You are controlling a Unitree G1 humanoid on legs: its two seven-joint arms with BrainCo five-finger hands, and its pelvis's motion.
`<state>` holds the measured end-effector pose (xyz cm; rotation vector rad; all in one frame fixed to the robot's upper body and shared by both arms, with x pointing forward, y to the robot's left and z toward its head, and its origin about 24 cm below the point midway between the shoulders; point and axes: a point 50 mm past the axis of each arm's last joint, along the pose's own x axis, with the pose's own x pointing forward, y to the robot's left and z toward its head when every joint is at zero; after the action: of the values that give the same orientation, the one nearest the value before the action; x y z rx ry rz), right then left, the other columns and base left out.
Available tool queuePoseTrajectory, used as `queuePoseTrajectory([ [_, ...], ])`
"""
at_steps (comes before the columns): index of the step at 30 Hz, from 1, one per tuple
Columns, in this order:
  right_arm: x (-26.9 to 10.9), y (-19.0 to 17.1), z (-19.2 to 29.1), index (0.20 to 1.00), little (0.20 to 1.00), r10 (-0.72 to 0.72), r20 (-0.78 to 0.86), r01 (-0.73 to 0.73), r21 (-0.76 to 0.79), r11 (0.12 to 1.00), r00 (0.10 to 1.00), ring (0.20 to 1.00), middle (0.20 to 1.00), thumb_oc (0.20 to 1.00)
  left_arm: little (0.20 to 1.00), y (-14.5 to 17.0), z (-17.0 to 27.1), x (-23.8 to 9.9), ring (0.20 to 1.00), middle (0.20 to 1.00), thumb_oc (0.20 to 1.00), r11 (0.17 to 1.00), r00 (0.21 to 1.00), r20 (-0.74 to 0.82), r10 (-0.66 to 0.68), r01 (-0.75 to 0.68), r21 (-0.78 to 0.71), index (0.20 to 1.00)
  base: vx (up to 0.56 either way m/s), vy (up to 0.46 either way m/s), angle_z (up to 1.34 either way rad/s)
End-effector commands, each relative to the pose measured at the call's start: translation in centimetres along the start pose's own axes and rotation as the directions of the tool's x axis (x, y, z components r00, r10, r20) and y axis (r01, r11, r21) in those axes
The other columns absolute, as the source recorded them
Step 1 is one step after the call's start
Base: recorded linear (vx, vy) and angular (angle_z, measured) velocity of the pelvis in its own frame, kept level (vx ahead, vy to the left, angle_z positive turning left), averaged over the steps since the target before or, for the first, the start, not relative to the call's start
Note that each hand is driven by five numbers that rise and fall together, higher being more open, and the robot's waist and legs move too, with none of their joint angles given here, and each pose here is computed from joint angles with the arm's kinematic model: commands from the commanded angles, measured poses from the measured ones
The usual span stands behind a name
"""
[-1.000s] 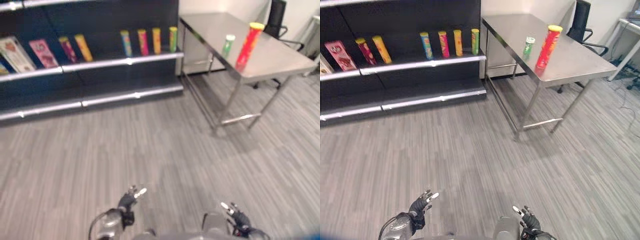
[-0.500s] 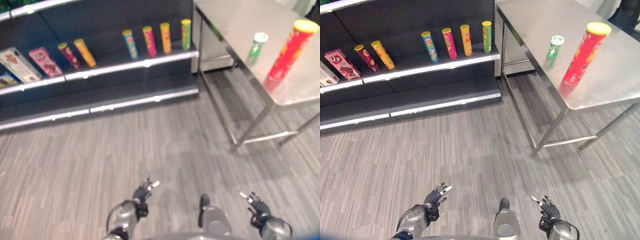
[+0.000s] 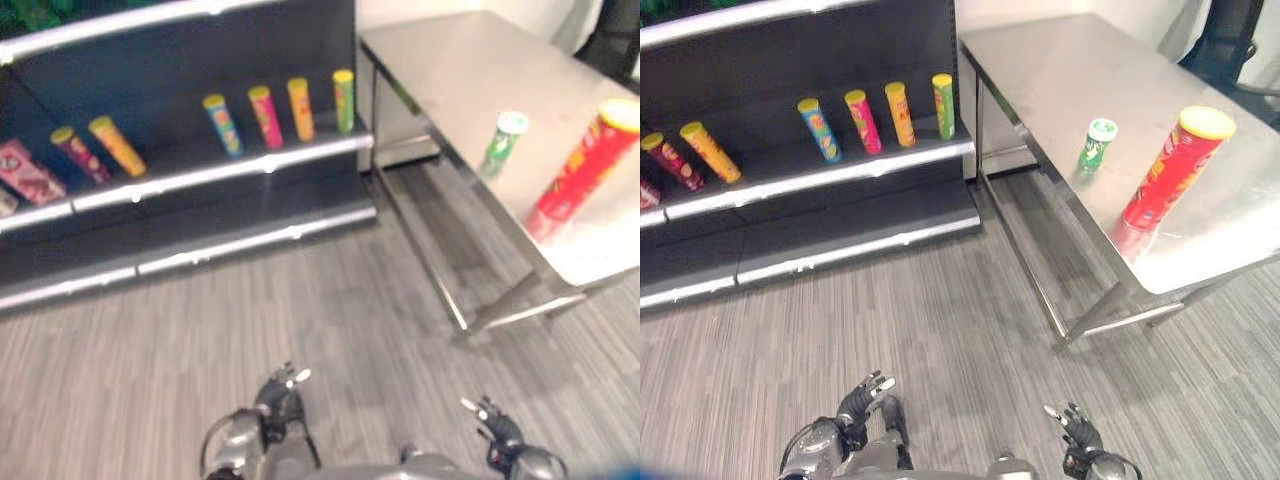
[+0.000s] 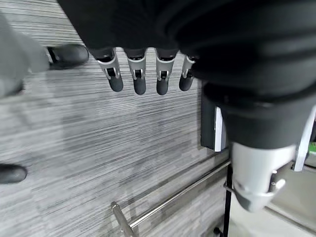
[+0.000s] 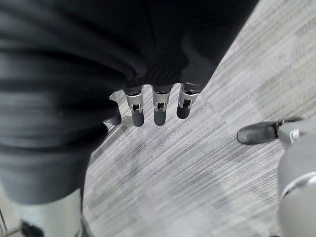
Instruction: Put the goods on the table back onto the shelves and tidy them up.
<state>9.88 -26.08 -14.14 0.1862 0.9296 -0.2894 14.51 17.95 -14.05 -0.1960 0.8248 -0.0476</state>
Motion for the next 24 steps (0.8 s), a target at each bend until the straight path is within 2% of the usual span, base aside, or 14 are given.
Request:
queuePoseTrajectory([
  [1,0.5,0.0,2.5,1.0,1.0,0.009,0.091,-0.007,-0.03,1.0,0.996,1.0,1.0,1.0,1.0,0.1,3.5,0.6,1.0,1.0,1.0,0.998,0.991,0.133,-0.023,0.015,0.059,1.0,0.16,0.054,-0.65],
  [5,0.4,-0.2,1.9,1.0,1.0,-0.019,0.076,0.017,0.019,1.0,0.997,1.0,1.0,1.0,1.0,0.9,4.1,0.6,1.0,1.0,1.0,0.998,0.989,0.151,0.01,-0.018,0.054,1.0,0.18,0.116,-0.45],
  [7,0.5,0.2,2.0,1.0,1.0,-0.003,0.075,0.004,-0.006,1.0,0.997,1.0,1.0,1.0,1.0,1.2,4.8,0.5,1.0,1.0,1.0,0.998,0.983,0.181,0.022,-0.031,0.048,1.0,0.1,0.148,-0.34],
  [11,0.8,1.0,3.5,1.0,1.0,0.016,0.133,-0.015,-0.006,1.0,0.991,1.0,1.0,1.0,1.0,1.7,6.1,0.7,1.0,1.0,1.0,0.998,0.977,0.208,0.042,-0.052,0.047,1.0,0.04,0.113,-0.54],
  [19,0.3,0.0,1.9,1.0,1.0,-0.018,0.08,0.02,-0.016,1.0,0.997,1.0,1.0,1.0,1.0,1.4,7.1,1.1,1.0,1.0,1.0,0.995,0.976,0.215,0.02,-0.041,0.094,1.0,0.14,-0.066,0.25],
  [24,-0.4,-1.4,-0.1,1.0,1.0,-0.067,0.012,0.067,-0.005,0.998,0.998,1.0,1.0,1.0,1.0,1.6,5.9,0.9,1.0,1.0,1.0,0.994,0.985,0.171,0.01,-0.029,0.106,1.0,0.09,-0.099,0.38],
])
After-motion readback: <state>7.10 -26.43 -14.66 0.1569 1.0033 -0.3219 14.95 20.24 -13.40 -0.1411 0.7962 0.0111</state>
